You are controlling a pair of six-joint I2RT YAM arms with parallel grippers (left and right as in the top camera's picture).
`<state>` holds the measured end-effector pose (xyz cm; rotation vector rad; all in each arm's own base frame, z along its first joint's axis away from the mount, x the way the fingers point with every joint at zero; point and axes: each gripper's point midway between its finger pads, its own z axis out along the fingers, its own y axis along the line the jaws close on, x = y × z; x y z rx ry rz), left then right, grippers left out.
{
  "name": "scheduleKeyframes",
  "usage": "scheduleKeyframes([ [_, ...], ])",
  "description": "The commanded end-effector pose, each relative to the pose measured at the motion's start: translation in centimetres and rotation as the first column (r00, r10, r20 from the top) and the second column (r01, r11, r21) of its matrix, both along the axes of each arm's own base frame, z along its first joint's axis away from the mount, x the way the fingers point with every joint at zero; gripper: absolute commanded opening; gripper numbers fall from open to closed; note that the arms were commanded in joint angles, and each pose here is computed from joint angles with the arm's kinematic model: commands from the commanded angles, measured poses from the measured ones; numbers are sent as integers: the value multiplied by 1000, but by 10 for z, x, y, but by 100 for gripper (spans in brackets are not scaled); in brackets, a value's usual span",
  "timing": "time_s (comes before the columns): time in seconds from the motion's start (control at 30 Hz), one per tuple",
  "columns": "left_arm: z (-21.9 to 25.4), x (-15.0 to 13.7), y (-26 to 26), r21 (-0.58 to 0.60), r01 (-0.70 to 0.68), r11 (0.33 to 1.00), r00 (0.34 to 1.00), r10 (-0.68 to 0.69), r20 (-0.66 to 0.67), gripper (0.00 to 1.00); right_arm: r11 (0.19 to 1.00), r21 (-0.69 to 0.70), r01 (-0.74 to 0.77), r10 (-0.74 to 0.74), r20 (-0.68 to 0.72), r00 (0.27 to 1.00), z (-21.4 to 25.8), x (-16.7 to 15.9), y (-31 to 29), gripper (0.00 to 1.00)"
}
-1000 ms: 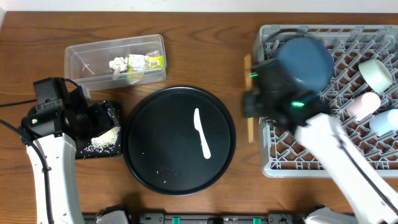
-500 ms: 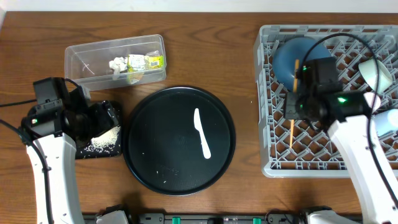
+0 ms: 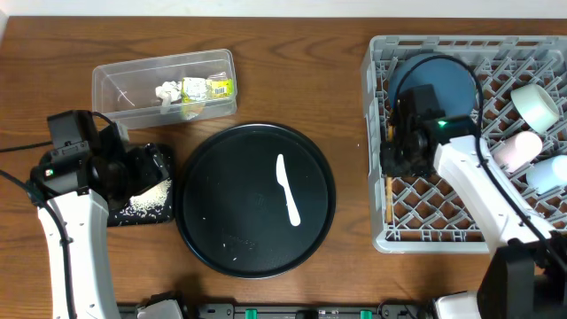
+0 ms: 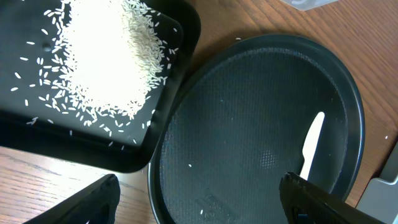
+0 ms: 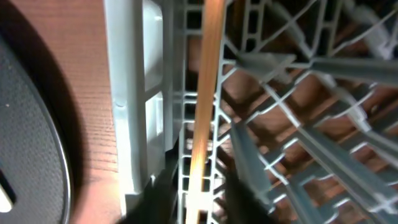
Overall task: Sort waste into correct bins and load items into the dishwasher rack
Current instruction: 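Insert the chopstick upright into the rack's left side and release, then grasp the white plastic knife on the platter with the right gripper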
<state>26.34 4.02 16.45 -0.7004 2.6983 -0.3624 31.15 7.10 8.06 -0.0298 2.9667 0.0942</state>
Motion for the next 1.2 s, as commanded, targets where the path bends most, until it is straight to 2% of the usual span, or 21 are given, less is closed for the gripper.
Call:
scheduleKeyframes([
  [0.0, 0, 0, 2, 0, -10, 1000, 1000, 10, -3, 83, 1000, 10, -15, 14, 23, 1000, 10, 1, 4, 48],
  [0.17, 0, 0, 2, 0, -10, 1000, 1000, 10, -3, 83, 997, 69, -30, 14, 225, 974, 77, 25, 13, 57],
  [0.3, 0, 0, 2, 0, -10, 1000, 1000, 10, -3, 84, 963, 179, -203, 121, 388, 914, 135, 33, 49, 54],
  [0.4, 0, 0, 2, 0, -11, 1000, 1000, 11, -3, 83, 938, 201, -283, 182, 410, 894, 142, 25, 74, 54],
  [0.6, 0, 0, 2, 0, -10, 1000, 1000, 10, -3, 83, 898, 212, -385, 305, 330, 893, 111, 5, 133, 54],
  [0.83, 0, 0, 2, 0, -10, 1000, 1000, 10, -3, 83, 896, 203, -394, 376, 125, 918, 35, -20, 190, 54],
  [1.03, 0, 0, 2, 0, -10, 1000, 1000, 10, -3, 83, 873, 182, -452, 454, 34, 891, -11, -41, 220, 54],
  [1.17, 0, 0, 2, 0, -11, 1000, 1000, 11, -3, 84, 902, 127, -413, 419, -21, 908, -35, -48, 222, 55],
])
